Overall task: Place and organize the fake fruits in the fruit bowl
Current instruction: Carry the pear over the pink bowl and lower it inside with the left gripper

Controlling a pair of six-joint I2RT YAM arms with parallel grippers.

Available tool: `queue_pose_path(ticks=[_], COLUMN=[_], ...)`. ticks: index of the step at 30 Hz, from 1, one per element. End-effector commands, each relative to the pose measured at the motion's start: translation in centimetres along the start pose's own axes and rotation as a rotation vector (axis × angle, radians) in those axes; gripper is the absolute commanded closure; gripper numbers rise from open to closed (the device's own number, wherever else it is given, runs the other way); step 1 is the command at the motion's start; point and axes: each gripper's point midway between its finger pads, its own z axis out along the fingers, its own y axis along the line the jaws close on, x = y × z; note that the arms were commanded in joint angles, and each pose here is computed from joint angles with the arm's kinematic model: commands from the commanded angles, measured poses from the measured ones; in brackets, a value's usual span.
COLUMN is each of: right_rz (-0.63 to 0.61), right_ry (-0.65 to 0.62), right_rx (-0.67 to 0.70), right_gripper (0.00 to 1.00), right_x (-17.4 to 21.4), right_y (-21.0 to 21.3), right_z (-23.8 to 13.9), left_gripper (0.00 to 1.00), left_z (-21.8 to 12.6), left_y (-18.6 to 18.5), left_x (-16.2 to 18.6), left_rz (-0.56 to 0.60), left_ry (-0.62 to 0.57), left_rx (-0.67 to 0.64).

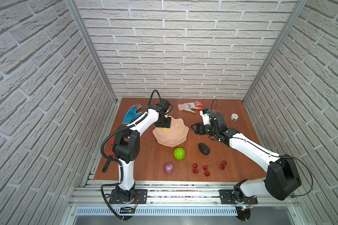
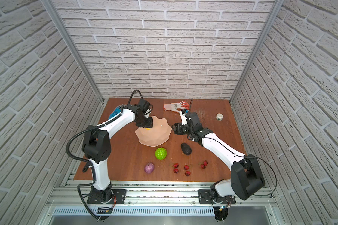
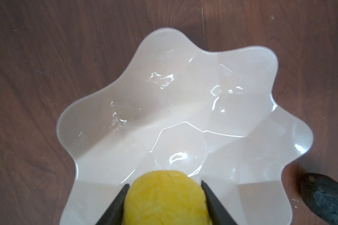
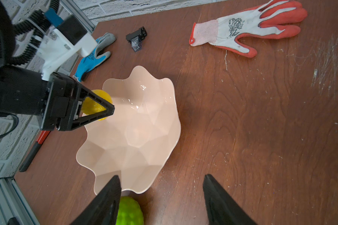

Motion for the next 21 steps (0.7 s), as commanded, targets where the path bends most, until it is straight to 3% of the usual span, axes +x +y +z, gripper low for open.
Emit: queue_pose_path(ticks=[1, 21], right_rz=[-0.018, -0.045], right_ry=[-0.075, -0.058], right_rx=[-0.026, 0.012], right_gripper=[0.31, 0.31], right_x=[-1.6, -0.6], right_y=[1.1, 0.3], right_z=[-1.0, -2.0], left_gripper=[0.56, 0.54], left_z=[0.8, 6.2], left_y=[-0.4, -0.1], left_x=[-0.5, -0.6], left_rz=[0.029, 0.078], left_ry=[-0.001, 0.044], left_rx=[-0.019, -0.119])
